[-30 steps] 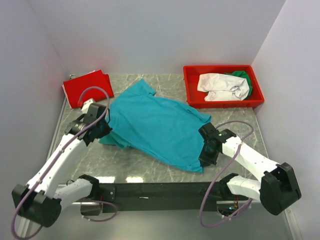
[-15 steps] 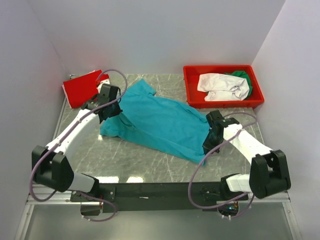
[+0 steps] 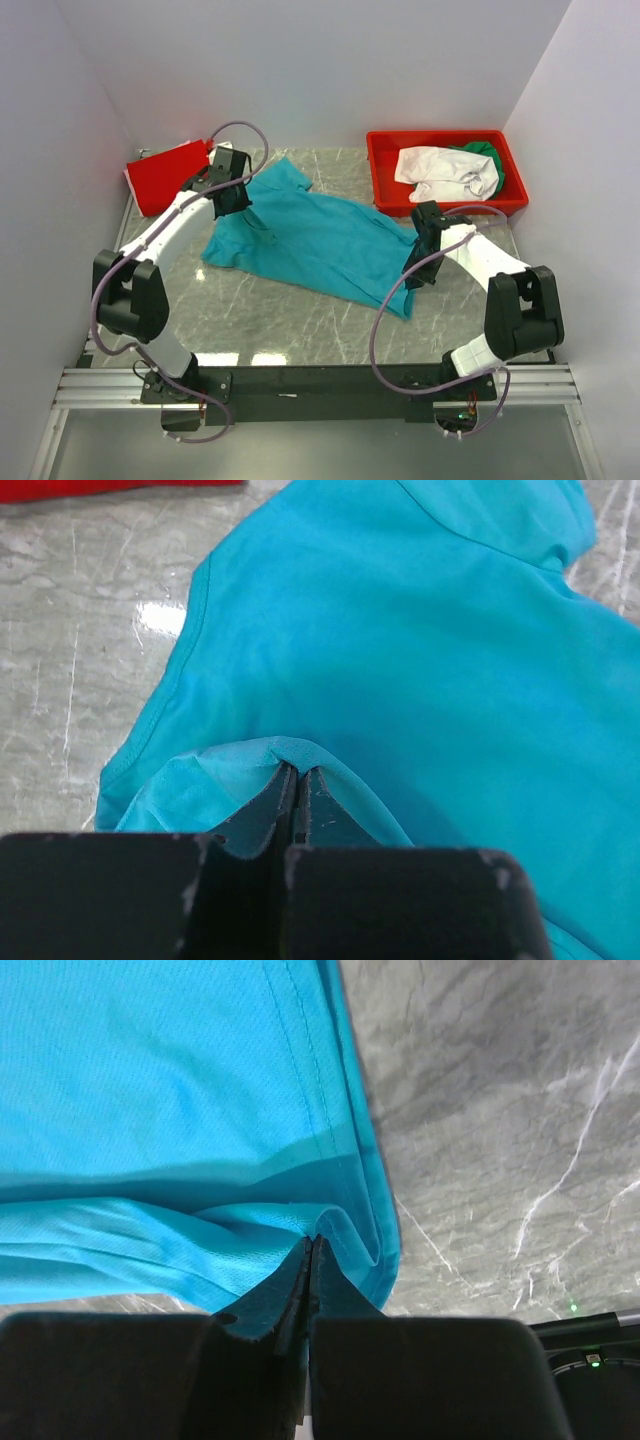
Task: Fold and stack the t-shirts
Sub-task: Fold the tshirt
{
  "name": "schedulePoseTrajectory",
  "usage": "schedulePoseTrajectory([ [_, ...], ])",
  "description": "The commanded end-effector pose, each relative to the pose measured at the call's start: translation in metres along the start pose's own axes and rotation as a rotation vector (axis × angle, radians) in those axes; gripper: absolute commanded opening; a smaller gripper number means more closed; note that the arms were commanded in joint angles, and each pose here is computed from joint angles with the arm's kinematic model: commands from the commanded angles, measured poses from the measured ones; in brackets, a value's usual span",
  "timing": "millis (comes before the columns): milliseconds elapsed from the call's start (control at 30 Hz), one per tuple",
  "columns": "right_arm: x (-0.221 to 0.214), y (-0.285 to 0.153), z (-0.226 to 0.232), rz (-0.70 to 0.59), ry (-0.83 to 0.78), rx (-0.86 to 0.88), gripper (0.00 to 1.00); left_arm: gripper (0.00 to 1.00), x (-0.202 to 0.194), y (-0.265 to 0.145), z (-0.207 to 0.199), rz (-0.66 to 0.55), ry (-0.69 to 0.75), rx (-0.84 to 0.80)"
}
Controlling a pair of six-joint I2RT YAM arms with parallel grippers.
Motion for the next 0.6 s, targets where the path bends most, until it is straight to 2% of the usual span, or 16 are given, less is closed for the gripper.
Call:
schedulePoseTrajectory([
  [0, 0.018, -0.003, 0.003, -0.041, 0.003, -0.001, 0.00, 0.01, 0.026, 0.003, -0.009, -0.056, -0.008, -0.022],
  [567, 0.039, 0.002, 0.005, -0.051, 0.009, -0.040, 0.00, 0.01, 0.026, 0.040, -0.014, 0.002, 0.040, -0.025],
])
Point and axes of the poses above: each gripper's point midway between its finger pads, its own y axis out along the fingers, its own z axis along the line the jaws close on, x = y × z, the point moved 1 cm from there along -y, back along the fingers, and after that the axes turned 9 degrees about -y, right-handed, at the moved point
